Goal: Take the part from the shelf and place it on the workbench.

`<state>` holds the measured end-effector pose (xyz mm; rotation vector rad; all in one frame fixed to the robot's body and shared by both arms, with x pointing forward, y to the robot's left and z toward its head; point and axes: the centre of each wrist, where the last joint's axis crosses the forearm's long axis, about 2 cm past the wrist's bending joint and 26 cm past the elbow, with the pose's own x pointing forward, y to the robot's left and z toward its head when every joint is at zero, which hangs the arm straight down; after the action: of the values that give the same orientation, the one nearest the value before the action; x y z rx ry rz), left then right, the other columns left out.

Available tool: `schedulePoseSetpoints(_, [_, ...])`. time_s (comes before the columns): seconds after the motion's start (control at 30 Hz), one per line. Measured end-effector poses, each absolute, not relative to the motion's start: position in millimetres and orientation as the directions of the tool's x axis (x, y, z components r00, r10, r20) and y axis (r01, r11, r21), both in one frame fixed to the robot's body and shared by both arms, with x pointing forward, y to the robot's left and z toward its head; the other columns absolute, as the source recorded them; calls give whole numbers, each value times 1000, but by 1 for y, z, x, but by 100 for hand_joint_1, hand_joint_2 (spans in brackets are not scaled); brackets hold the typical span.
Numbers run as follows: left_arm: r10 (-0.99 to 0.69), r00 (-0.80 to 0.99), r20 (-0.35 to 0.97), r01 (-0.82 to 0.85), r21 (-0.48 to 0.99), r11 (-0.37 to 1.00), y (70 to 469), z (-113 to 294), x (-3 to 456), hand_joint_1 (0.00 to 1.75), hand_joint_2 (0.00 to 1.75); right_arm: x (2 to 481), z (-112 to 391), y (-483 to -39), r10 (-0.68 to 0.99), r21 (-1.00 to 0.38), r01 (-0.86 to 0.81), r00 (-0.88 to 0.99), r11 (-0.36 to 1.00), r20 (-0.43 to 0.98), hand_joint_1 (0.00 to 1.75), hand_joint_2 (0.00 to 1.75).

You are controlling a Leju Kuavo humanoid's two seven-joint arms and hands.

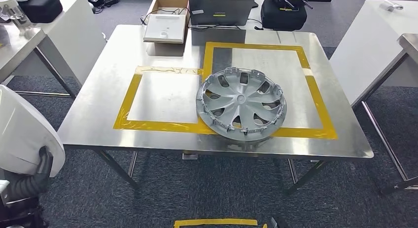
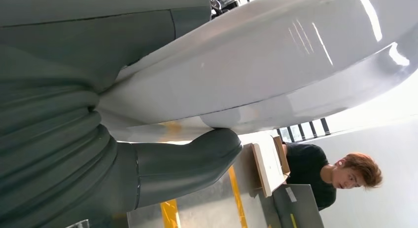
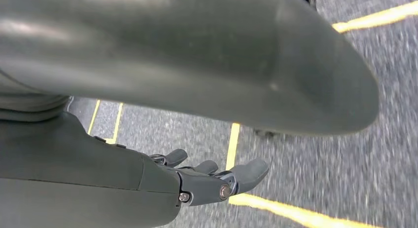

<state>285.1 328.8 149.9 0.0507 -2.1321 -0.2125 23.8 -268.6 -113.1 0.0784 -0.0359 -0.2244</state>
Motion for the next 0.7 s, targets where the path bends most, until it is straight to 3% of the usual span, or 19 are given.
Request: schedulePoseSetpoints(0.7, [-199, -518, 832, 44, 258, 965, 324, 151, 304, 175, 175, 23, -113, -268, -224, 86, 223, 974, 971, 8, 0, 0])
